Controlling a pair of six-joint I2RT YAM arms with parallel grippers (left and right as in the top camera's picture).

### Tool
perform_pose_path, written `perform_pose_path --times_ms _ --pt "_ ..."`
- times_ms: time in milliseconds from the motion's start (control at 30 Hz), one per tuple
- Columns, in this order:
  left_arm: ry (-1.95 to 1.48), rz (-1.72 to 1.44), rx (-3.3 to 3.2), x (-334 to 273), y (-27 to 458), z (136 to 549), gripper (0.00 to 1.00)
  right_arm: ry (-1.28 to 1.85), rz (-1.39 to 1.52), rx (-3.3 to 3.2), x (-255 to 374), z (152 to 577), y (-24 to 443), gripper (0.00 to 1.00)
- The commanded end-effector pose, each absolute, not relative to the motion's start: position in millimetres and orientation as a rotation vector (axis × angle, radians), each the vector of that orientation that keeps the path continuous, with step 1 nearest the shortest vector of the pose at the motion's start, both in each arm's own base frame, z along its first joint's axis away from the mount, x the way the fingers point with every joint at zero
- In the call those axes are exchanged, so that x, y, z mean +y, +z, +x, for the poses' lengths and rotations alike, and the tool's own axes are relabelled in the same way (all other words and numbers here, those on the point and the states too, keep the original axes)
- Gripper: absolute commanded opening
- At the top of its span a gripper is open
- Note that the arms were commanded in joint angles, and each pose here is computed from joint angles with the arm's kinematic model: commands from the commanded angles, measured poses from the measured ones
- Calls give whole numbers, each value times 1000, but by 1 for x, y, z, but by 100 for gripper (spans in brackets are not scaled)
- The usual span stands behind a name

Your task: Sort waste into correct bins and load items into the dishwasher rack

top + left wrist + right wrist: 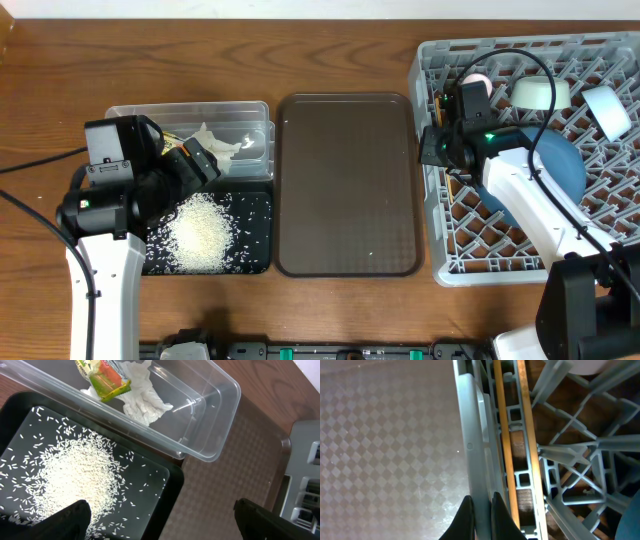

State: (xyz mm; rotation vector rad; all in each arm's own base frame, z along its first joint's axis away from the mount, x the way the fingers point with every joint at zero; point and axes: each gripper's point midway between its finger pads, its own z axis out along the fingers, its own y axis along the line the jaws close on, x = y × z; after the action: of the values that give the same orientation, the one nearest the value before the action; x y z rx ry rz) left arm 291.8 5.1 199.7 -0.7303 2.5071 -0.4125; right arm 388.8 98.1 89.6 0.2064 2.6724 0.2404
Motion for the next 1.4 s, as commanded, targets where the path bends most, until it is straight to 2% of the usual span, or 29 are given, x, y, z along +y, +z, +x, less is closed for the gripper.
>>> perform_pose_path --times_ms 0,233,1367 --pt "-390 -719 2499 8 202 290 94 415 336 2753 130 373 74 1" --pt "-390 -719 2499 8 202 290 95 362 440 2772 121 367 70 1" --pt "-390 -719 2499 8 202 290 95 214 578 2913 102 329 57 1"
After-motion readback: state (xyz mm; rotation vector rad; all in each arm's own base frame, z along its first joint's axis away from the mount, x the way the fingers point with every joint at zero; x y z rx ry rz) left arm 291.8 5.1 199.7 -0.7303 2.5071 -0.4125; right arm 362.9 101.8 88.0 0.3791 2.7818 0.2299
